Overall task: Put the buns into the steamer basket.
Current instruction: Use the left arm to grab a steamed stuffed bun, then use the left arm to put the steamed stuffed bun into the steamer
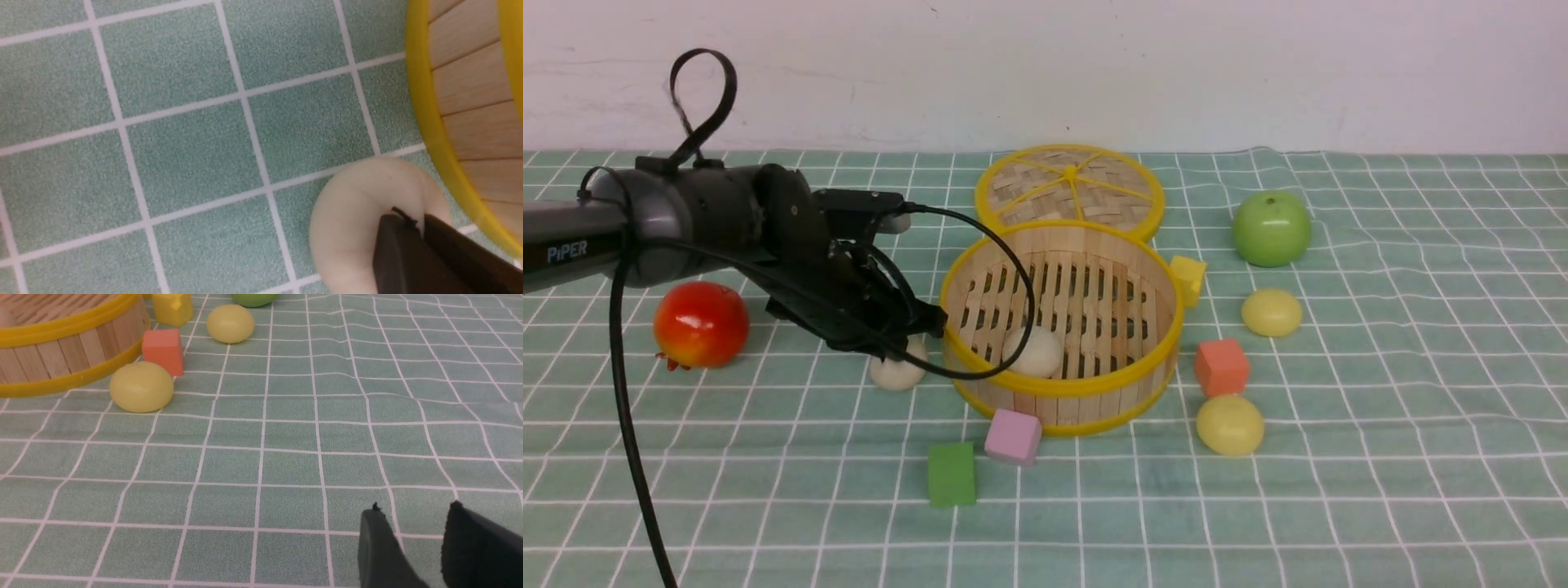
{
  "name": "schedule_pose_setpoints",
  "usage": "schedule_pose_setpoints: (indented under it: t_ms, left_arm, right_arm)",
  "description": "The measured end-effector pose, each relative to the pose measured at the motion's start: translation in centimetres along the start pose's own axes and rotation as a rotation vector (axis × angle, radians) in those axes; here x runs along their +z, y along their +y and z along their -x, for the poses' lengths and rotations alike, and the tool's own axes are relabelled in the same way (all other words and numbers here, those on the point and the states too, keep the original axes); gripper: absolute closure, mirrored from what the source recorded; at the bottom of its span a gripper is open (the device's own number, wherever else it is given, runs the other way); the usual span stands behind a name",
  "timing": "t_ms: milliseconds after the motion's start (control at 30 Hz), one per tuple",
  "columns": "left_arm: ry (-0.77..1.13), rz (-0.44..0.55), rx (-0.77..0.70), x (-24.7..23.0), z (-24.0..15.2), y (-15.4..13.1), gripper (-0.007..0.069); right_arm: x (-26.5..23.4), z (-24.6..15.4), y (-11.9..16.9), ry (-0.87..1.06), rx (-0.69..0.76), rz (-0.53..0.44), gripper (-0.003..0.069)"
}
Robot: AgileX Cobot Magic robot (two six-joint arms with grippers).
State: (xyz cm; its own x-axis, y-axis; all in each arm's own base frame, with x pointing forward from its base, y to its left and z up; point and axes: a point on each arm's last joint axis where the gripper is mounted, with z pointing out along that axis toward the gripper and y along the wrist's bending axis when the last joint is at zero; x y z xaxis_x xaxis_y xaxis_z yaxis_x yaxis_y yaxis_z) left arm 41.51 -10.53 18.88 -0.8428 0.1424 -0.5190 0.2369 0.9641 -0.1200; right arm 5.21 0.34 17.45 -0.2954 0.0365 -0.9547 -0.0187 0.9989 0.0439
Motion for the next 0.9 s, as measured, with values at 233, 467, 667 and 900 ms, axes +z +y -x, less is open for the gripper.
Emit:
schedule_pose_setpoints:
  t_ms: [233,467,667,900]
  left_arm:
    - [-0.159,-0.032,0.115,-7.0,3.0,-2.9,0.0638]
    - [-0.244,-0.114,0.236,-6.2,5.6,-7.2,0.0638]
    - [-0.145,-0.1,0.237,-0.1,5.0,-6.5,0.0635]
    - [-0.126,-0.077,0.238,1.8,5.0,-6.0,0.0526]
  right_arm:
    - [0.0,0.0,0.0,0.0,0.0,0.0,0.0419]
    - [0.0,0.0,0.0,0.0,0.0,0.0,0.0419]
    - [0.0,0.0,0.0,0.0,0.0,0.0,0.0419]
    - [0.0,0.0,0.0,0.0,0.0,0.0,0.0419]
